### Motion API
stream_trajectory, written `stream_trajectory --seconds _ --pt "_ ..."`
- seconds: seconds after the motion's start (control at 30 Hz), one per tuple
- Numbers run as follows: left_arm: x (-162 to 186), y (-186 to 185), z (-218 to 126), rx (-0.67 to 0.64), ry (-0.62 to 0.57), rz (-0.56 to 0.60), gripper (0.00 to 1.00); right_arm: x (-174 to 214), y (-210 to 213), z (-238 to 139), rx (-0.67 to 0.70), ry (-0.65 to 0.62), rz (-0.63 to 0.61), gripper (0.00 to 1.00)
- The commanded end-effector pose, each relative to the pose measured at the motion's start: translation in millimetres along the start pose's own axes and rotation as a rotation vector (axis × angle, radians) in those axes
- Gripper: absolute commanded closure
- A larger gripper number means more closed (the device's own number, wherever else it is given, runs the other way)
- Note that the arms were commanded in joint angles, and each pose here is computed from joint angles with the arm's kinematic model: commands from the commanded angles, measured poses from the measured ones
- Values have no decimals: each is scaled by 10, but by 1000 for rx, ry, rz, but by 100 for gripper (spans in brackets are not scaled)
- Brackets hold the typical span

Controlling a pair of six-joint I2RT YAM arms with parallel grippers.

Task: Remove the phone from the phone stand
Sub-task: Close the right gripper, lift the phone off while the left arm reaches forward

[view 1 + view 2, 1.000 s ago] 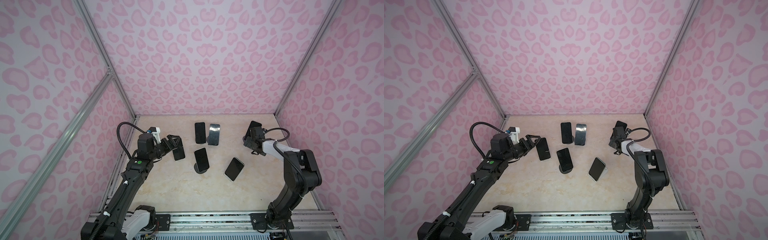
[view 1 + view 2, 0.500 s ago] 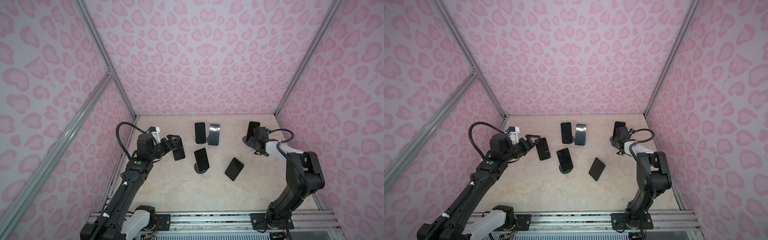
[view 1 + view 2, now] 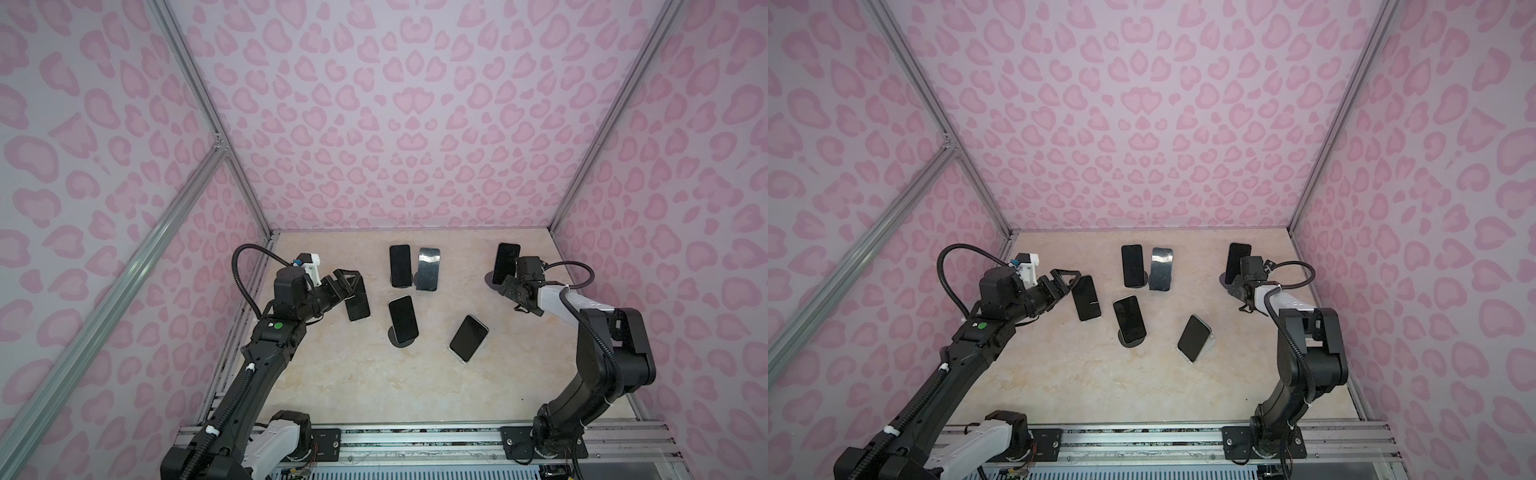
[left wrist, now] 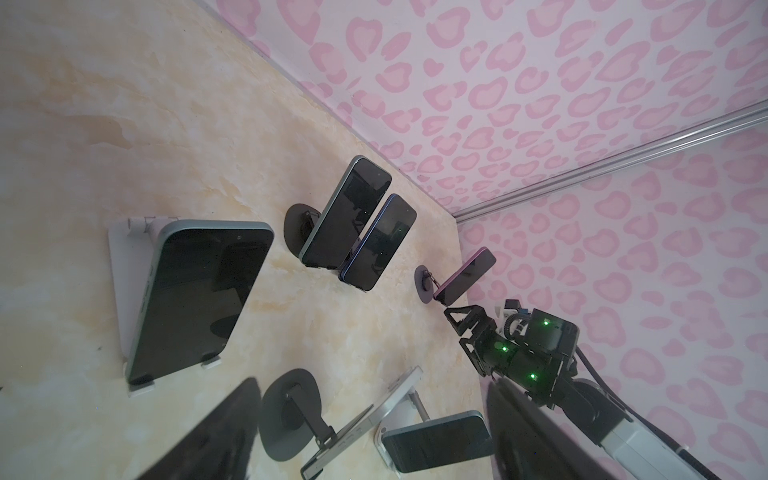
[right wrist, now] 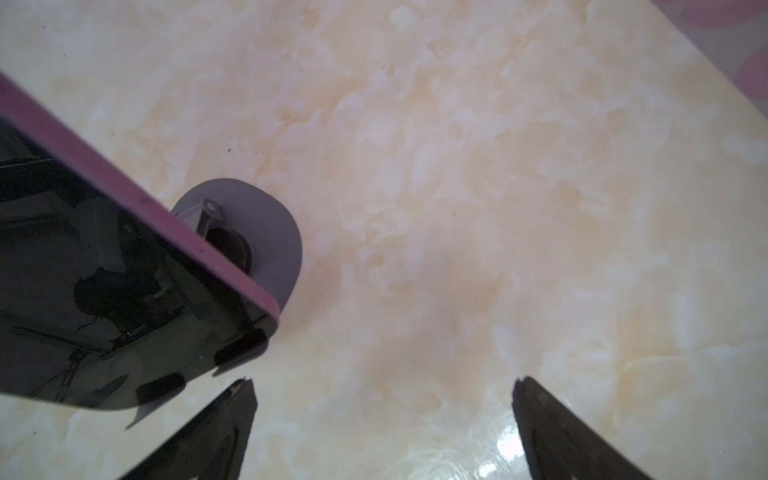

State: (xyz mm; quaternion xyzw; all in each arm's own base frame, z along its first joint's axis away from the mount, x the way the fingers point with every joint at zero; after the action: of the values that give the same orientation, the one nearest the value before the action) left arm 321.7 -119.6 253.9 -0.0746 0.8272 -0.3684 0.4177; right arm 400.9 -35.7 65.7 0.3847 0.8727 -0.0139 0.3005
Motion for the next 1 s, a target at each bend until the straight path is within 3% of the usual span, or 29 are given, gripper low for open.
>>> stream_trajectory --seconds 0.0,0.17,0.47,0.63,0.8,0.97 --pt "-53 -56 -4 24 -18 13 12 42 -15 -22 -10 18 -38 2" --pt "-95 -110 -43 30 -28 20 12 26 84 -336 -107 20 -103 2" --pt "-438 -529 -166 105 -71 53 14 -603 512 -1232 -315 -194 -175 1" --pt "-568 -866 -36 185 -40 94 12 -764 877 -1154 -369 -150 -283 1" --pt "-236 -1021 220 271 111 149 10 -854 1018 -895 -325 -69 -321 1" --pt "-8 -1051 317 306 188 162 10 -932 1096 -755 -292 -55 -358 0"
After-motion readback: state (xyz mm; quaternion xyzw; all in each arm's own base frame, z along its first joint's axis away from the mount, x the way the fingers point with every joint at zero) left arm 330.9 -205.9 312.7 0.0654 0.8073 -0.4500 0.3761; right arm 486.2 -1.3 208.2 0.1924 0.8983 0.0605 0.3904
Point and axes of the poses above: each gripper's point midway between its finger pads, its own z axis out along the fingers, its own y axis along the line the jaws close on, x = y × z, the point moved 1 cm from there along -z, back along the fingers, and after that the axes turned 11 degrees about z, right-handed, at the moved point
